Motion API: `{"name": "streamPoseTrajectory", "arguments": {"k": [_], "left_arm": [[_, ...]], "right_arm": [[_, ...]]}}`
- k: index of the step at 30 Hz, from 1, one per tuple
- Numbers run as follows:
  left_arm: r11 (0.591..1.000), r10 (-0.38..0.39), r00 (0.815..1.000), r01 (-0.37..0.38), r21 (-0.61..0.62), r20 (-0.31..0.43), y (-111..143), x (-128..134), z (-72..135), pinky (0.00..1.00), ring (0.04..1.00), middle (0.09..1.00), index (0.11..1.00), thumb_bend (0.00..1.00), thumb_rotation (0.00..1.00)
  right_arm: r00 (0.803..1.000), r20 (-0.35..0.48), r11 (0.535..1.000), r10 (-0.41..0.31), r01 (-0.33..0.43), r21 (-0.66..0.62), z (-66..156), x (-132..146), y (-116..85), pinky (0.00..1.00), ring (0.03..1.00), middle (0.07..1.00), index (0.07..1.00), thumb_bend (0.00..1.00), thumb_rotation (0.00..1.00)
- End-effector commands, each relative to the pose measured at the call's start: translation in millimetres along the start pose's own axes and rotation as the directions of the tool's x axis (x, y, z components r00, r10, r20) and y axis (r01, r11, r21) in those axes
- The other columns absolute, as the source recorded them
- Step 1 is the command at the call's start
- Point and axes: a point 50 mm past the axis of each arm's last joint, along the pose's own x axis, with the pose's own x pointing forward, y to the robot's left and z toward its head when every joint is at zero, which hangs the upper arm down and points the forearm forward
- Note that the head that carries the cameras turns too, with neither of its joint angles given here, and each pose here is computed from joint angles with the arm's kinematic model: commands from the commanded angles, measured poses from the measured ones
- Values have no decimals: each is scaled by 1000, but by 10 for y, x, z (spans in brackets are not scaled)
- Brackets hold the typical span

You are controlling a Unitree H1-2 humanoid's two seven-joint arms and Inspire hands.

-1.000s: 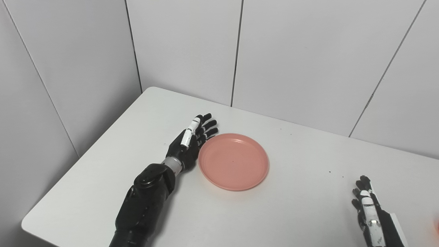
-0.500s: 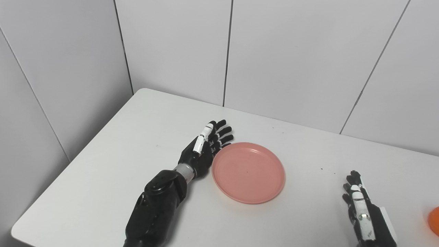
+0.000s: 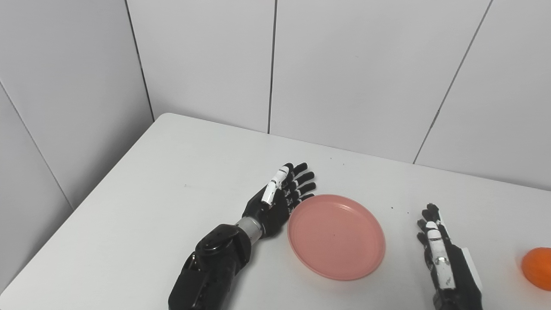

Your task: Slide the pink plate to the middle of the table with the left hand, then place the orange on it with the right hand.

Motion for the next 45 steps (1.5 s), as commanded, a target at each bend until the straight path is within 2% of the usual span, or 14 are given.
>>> {"name": "streamPoseTrajectory", "arguments": {"k": [1,6,9,13,22,29,33,38,45], "left_arm": [[1000,-8,1000,8,1,19,-102,-15,77,941,945,954,950,355,1000],[1000,7,1000,-7,-11,26,-204,-56,67,944,947,958,950,353,1000],[1000,9,1000,-9,-20,6,-198,-74,2,959,960,970,965,343,1000],[1000,-2,1000,2,-7,-7,-164,-95,-30,988,981,990,985,340,1000],[999,34,999,-34,9,18,-63,-150,-11,996,984,988,979,360,1000],[999,53,998,-53,-5,18,89,-191,4,1000,979,982,973,346,1000],[998,61,998,-61,-13,14,160,-199,0,983,971,977,972,346,1000],[998,62,998,-62,-22,14,234,-191,-8,976,962,969,964,343,1000],[997,61,998,-60,-56,18,363,-180,-25,996,974,980,971,328,1000]], "right_arm": [[998,62,1000,-1,2,-7,193,70,38,988,975,986,989,164,1000],[998,61,999,-14,16,-39,244,86,105,971,960,970,970,177,1000],[999,50,999,-21,23,-48,269,101,150,985,962,972,970,180,1000],[999,44,997,-24,27,-72,301,114,181,987,958,969,969,185,1000],[999,36,996,-27,30,-86,310,138,183,972,956,968,966,194,1000],[996,38,995,-78,80,-60,351,194,209,927,946,966,957,231,1000],[993,78,988,-86,95,-124,461,197,206,891,932,957,950,263,1000],[989,121,978,-84,105,-179,586,218,157,899,923,946,940,288,1000],[976,174,951,-129,172,-258,784,228,43,891,923,941,937,314,1000]]}}
